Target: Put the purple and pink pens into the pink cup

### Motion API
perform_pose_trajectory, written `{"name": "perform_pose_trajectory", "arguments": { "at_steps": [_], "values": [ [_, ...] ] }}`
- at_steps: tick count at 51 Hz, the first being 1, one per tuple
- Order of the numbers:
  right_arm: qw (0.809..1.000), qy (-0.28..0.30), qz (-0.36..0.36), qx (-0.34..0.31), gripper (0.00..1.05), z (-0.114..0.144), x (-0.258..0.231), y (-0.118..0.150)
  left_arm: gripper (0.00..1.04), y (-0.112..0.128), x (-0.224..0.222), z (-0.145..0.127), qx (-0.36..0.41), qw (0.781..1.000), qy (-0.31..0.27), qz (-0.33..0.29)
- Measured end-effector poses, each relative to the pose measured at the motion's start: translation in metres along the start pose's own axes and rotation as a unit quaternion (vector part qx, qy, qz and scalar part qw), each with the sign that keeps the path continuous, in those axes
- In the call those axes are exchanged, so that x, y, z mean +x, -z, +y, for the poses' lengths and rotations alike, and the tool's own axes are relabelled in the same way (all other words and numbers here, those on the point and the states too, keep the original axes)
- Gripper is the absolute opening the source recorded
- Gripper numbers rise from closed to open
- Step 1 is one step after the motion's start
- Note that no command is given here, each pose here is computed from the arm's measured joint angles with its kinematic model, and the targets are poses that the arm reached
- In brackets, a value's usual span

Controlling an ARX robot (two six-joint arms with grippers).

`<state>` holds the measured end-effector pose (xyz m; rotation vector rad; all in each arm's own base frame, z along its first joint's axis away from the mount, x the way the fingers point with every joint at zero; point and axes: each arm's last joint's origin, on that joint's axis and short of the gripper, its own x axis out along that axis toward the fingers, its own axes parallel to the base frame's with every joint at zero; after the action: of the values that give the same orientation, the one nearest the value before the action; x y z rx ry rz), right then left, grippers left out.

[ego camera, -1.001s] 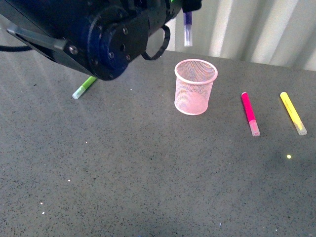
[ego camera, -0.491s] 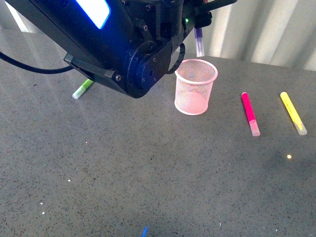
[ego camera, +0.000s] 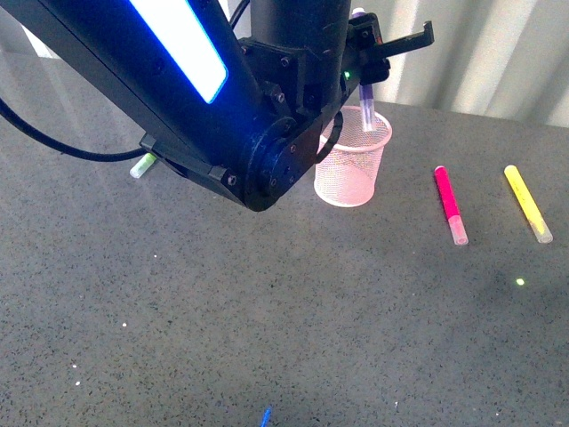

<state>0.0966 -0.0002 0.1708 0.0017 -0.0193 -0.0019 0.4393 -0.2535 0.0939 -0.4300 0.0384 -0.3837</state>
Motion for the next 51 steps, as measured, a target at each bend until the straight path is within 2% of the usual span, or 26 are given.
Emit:
{"name": "perform_pose_trajectory", "arguments": {
  "at_steps": [25, 33, 39, 45, 46, 51],
  "values": [
    [1.0, 0.0, 0.0, 0.0, 0.98, 0.0, 0.0, 0.0, 0.13, 0.008, 0.0, 0.006, 0.007, 1.0, 0.008, 0.003],
    [1.0, 0.0, 0.0, 0.0, 0.98, 0.0, 0.0, 0.0, 0.49, 0.009, -0.004, 0.011, 0.008, 1.0, 0.008, 0.005],
    [1.0, 0.0, 0.0, 0.0, 0.98, 0.0, 0.0, 0.0, 0.71, 0.01, -0.012, 0.015, 0.014, 1.0, 0.007, 0.014],
    [1.0, 0.0, 0.0, 0.0, 0.98, 0.0, 0.0, 0.0, 0.97, -0.007, -0.018, 0.018, 0.016, 1.0, 0.002, 0.005],
    [1.0, 0.0, 0.0, 0.0, 0.98, 0.0, 0.0, 0.0, 1.0, -0.013, -0.02, 0.018, 0.016, 1.0, -0.001, 0.003],
    [1.0, 0.0, 0.0, 0.0, 0.98, 0.0, 0.0, 0.0, 0.98, -0.032, -0.028, 0.02, 0.018, 1.0, -0.008, 0.003]
  ]
}}
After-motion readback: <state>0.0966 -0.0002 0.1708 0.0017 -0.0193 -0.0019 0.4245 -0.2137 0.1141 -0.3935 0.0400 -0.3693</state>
